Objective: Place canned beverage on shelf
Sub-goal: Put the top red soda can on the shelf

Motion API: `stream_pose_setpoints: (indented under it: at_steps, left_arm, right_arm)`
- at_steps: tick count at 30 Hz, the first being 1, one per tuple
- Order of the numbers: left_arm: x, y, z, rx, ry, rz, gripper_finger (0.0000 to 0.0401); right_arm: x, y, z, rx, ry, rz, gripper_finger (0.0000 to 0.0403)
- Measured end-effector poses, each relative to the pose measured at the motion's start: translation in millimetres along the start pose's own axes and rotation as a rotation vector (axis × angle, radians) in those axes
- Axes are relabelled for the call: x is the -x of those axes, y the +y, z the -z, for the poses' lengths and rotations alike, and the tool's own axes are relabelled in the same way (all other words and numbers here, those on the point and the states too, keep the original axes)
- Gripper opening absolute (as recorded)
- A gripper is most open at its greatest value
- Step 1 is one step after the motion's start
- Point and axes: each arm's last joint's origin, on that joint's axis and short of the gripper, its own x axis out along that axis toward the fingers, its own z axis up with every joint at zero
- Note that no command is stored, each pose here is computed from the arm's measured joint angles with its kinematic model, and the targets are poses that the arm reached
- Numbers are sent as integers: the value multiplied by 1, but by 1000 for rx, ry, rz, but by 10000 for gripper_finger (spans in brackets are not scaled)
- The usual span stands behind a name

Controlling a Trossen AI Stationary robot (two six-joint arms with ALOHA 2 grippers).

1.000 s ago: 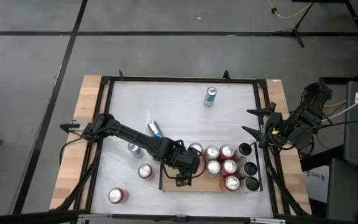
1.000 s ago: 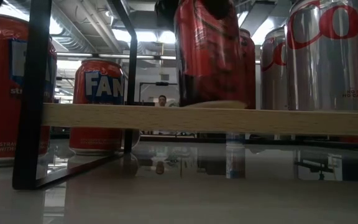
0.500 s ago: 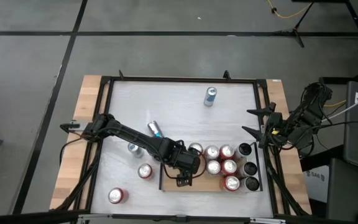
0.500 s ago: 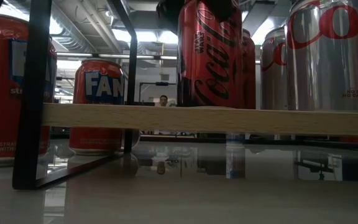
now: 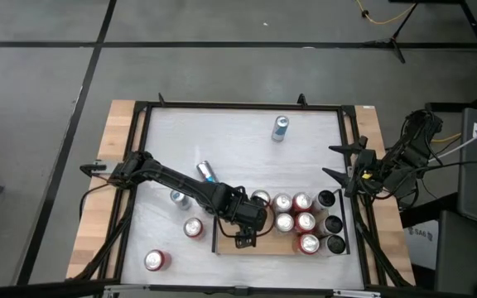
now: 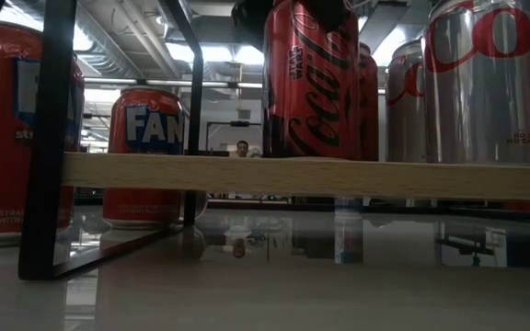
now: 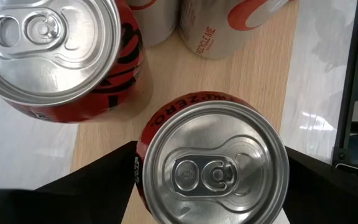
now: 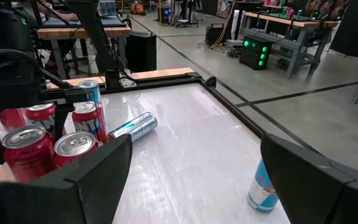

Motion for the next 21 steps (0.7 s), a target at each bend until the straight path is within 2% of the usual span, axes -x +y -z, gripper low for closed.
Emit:
stream_pose_setpoints:
  at_steps: [5,12,21]
  left_arm:
    - [0,1,0,54,-4,-6,329]
    - [0,1,-1,55,1,6,334]
    - [1,1,-1,56,-2,4,372]
  right_arm:
    - [0,0,0,0,0,0,347]
    - [0,0,0,0,0,0,347]
    - [0,0,0,0,0,0,347]
